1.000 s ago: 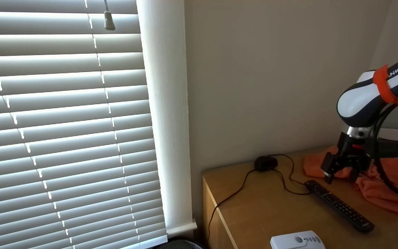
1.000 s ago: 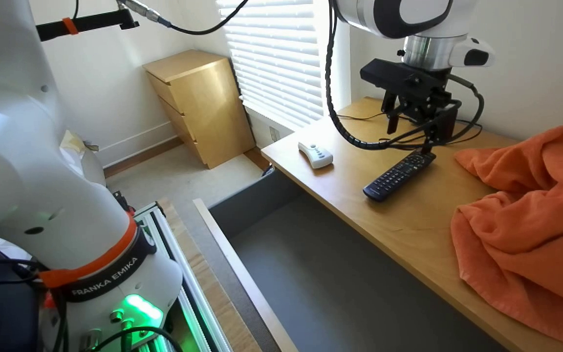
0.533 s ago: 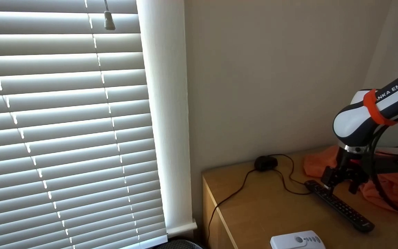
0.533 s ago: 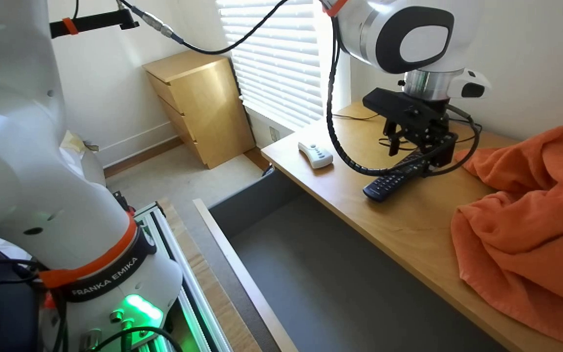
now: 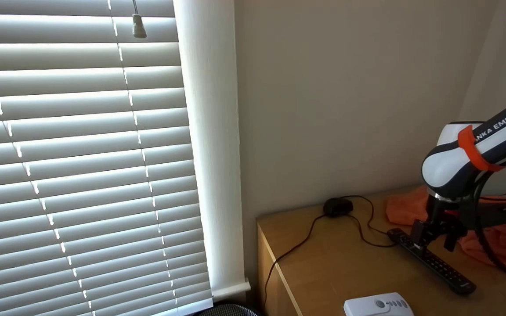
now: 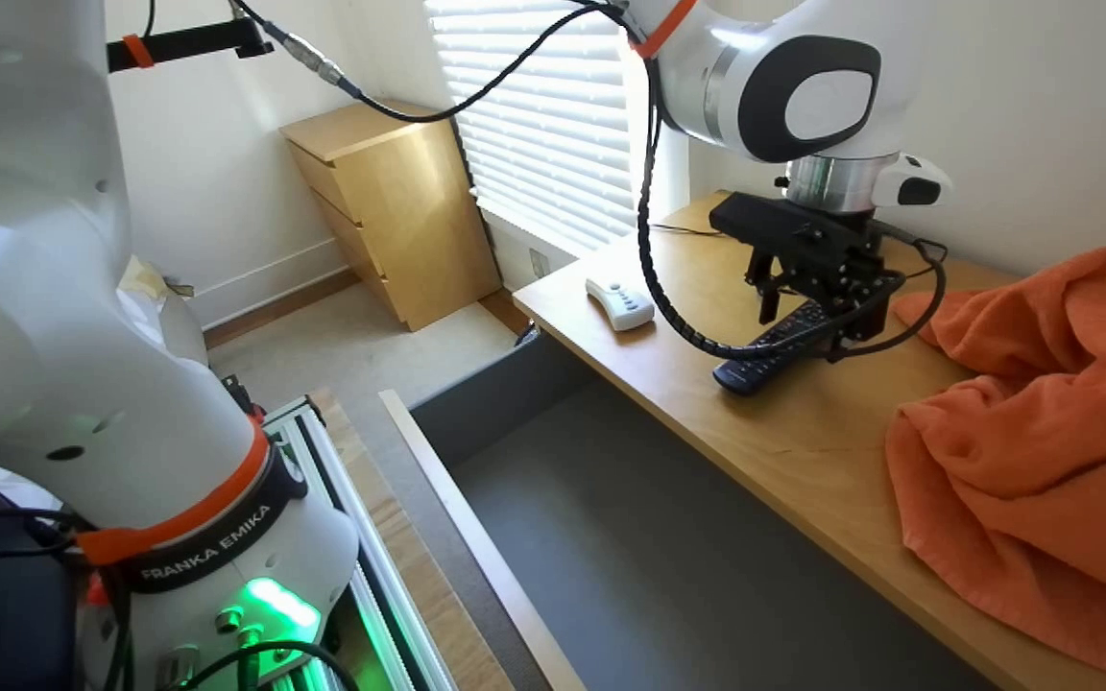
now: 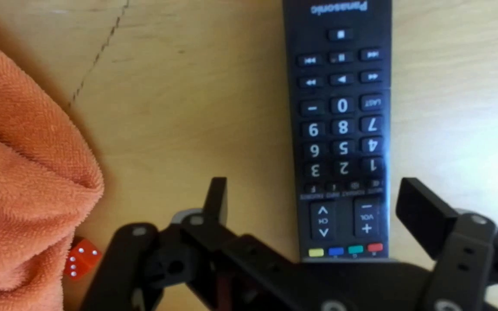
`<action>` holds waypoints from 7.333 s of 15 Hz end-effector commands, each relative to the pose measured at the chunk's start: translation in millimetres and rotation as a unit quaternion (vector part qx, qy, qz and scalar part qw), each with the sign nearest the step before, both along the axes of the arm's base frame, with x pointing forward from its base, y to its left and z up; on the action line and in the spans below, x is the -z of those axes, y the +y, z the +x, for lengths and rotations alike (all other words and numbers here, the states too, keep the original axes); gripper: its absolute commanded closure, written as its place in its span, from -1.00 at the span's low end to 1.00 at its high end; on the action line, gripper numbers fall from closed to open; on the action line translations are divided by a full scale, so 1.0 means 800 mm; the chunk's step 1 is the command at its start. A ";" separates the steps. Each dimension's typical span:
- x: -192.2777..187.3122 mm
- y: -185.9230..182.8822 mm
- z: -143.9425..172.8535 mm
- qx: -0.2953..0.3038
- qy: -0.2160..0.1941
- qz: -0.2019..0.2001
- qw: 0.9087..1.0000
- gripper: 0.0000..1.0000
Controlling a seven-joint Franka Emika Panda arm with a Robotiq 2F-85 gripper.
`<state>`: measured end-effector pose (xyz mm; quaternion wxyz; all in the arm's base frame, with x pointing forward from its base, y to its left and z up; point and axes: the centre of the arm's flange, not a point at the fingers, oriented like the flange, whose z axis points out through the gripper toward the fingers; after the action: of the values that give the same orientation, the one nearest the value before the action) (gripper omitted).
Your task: Put the remote in a horizontal position
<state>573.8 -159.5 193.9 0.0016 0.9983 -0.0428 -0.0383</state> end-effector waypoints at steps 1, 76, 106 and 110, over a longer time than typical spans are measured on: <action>0.022 0.005 0.001 -0.015 0.009 -0.003 1.000 -1.00; -0.114 0.018 -0.035 0.090 0.033 -0.010 0.995 -1.00; -0.185 0.043 -0.075 -0.065 0.007 -0.011 0.998 -1.00; -0.182 0.041 -0.060 -0.076 0.006 -0.019 0.997 -1.00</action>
<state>525.6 -126.6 339.7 0.0237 0.9983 0.0321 -0.0429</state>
